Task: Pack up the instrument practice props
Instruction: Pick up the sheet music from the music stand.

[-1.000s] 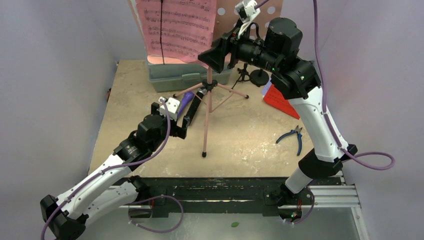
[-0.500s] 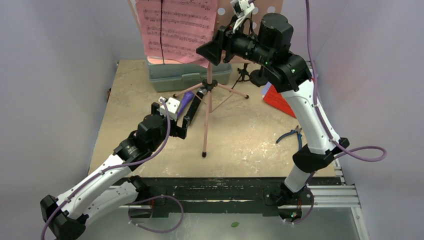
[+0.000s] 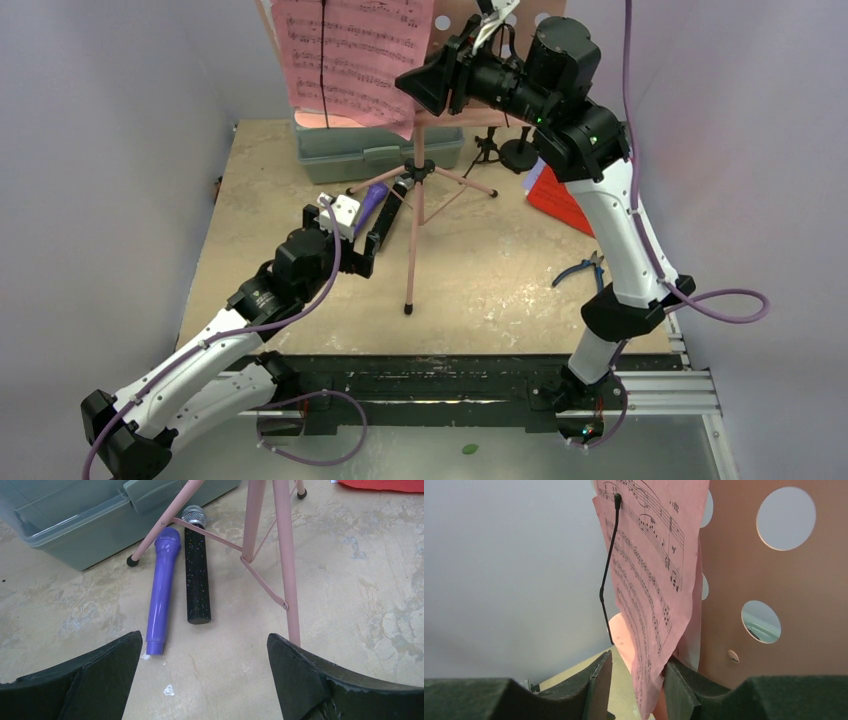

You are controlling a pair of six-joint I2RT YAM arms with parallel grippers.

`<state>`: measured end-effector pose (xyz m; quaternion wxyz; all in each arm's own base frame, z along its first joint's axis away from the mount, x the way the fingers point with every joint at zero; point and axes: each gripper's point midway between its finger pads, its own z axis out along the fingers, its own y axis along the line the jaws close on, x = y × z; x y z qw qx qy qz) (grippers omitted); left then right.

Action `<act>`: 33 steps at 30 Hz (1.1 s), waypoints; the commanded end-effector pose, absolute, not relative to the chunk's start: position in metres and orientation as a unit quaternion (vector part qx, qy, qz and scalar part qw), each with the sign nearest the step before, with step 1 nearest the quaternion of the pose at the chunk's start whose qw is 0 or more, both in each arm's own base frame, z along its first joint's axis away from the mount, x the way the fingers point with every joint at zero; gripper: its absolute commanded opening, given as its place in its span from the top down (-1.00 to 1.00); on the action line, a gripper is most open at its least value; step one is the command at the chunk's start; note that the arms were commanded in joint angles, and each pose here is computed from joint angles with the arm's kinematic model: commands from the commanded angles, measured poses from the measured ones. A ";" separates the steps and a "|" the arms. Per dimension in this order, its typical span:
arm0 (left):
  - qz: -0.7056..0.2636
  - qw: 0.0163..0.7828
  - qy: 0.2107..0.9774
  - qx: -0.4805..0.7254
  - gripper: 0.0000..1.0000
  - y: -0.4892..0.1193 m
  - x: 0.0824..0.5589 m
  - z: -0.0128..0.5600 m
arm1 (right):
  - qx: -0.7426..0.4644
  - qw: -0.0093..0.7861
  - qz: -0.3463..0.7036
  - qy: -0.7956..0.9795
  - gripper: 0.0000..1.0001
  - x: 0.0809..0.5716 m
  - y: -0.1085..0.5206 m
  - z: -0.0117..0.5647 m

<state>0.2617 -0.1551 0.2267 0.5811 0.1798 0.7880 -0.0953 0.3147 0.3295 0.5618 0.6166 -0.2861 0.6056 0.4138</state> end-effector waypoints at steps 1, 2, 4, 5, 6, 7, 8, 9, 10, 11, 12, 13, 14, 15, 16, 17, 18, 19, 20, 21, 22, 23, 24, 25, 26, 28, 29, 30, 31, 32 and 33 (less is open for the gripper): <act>-0.098 0.591 0.780 0.181 -0.91 -0.156 0.265 0.232 | -0.282 0.650 0.404 0.579 0.15 0.319 0.326 0.584; -0.098 0.591 0.780 0.181 -0.91 -0.156 0.265 0.232 | -0.284 0.652 0.404 0.576 0.16 0.319 0.326 0.585; -0.099 0.591 0.780 0.181 -0.91 -0.156 0.265 0.232 | -0.287 0.653 0.405 0.572 0.21 0.319 0.328 0.587; -0.098 0.591 0.780 0.182 -0.91 -0.156 0.265 0.232 | -0.289 0.653 0.406 0.571 0.24 0.319 0.329 0.587; -0.098 0.590 0.781 0.181 -0.91 -0.156 0.265 0.232 | -0.291 0.653 0.407 0.569 0.29 0.319 0.329 0.587; -0.098 0.591 0.780 0.181 -0.91 -0.156 0.265 0.233 | -0.292 0.653 0.407 0.568 0.36 0.319 0.330 0.587; -0.098 0.590 0.780 0.181 -0.91 -0.156 0.265 0.232 | -0.294 0.653 0.407 0.567 0.44 0.319 0.330 0.588; -0.098 0.590 0.781 0.181 -0.91 -0.156 0.266 0.232 | -0.296 0.654 0.407 0.565 0.55 0.318 0.330 0.589; -0.098 0.590 0.781 0.181 -0.91 -0.156 0.266 0.231 | -0.298 0.656 0.406 0.562 0.65 0.317 0.329 0.590; -0.097 0.589 0.781 0.181 -0.91 -0.156 0.266 0.231 | -0.299 0.657 0.405 0.561 0.76 0.317 0.329 0.591; -0.098 0.589 0.781 0.181 -0.91 -0.156 0.266 0.231 | -0.299 0.661 0.402 0.559 0.86 0.316 0.327 0.593; -0.098 0.589 0.781 0.181 -0.91 -0.156 0.266 0.231 | -0.300 0.664 0.400 0.557 0.92 0.315 0.326 0.595; -0.098 0.589 0.781 0.181 -0.91 -0.156 0.266 0.231 | -0.300 0.667 0.397 0.555 0.96 0.314 0.324 0.598; -0.098 0.589 0.782 0.182 -0.91 -0.156 0.266 0.231 | -0.300 0.671 0.394 0.553 1.00 0.313 0.322 0.600; -0.098 0.589 0.782 0.181 -0.91 -0.156 0.266 0.231 | -0.299 0.674 0.390 0.551 1.00 0.312 0.320 0.603; -0.098 0.589 0.782 0.181 -0.91 -0.156 0.266 0.231 | -0.299 0.678 0.387 0.548 1.00 0.310 0.317 0.605; -0.098 0.589 0.782 0.181 -0.91 -0.156 0.266 0.231 | -0.298 0.682 0.384 0.546 1.00 0.308 0.315 0.608; -0.098 0.589 0.782 0.181 -0.91 -0.156 0.266 0.231 | -0.298 0.686 0.380 0.544 1.00 0.307 0.312 0.611; -0.098 0.588 0.782 0.181 -0.91 -0.156 0.266 0.231 | -0.298 0.693 0.374 0.539 1.00 0.304 0.307 0.615; -0.099 0.589 0.782 0.182 -0.91 -0.156 0.266 0.231 | -0.298 0.698 0.369 0.536 1.00 0.302 0.304 0.619; -0.100 0.589 0.781 0.181 -0.91 -0.156 0.266 0.231 | -0.296 0.704 0.363 0.533 1.00 0.301 0.299 0.623; -0.100 0.589 0.781 0.181 -0.91 -0.156 0.266 0.231 | -0.296 0.709 0.359 0.530 1.00 0.298 0.295 0.626; -0.100 0.589 0.781 0.181 -0.91 -0.156 0.266 0.231 | -0.293 0.715 0.352 0.528 1.00 0.298 0.289 0.630; -0.100 0.589 0.781 0.182 -0.91 -0.156 0.266 0.231 | -0.291 0.720 0.348 0.526 1.00 0.297 0.283 0.633; -0.100 0.589 0.781 0.182 -0.91 -0.156 0.266 0.232 | -0.288 0.724 0.344 0.524 1.00 0.296 0.278 0.636; -0.101 0.588 0.781 0.182 -0.91 -0.157 0.265 0.231 | -0.285 0.731 0.339 0.519 1.00 0.294 0.268 0.643; -0.102 0.589 0.781 0.182 -0.91 -0.157 0.265 0.231 | -0.283 0.734 0.338 0.517 1.00 0.292 0.262 0.645; -0.102 0.588 0.781 0.182 -0.91 -0.157 0.265 0.231 | -0.283 0.736 0.336 0.515 1.00 0.291 0.258 0.647; -0.102 0.588 0.781 0.182 -0.91 -0.157 0.265 0.231 | -0.285 0.737 0.336 0.513 1.00 0.288 0.255 0.649; -0.102 0.588 0.781 0.182 -0.91 -0.157 0.265 0.231 | -0.289 0.736 0.339 0.511 1.00 0.285 0.254 0.650; -0.102 0.588 0.781 0.182 -0.91 -0.157 0.265 0.231 | -0.293 0.735 0.341 0.508 1.00 0.281 0.252 0.651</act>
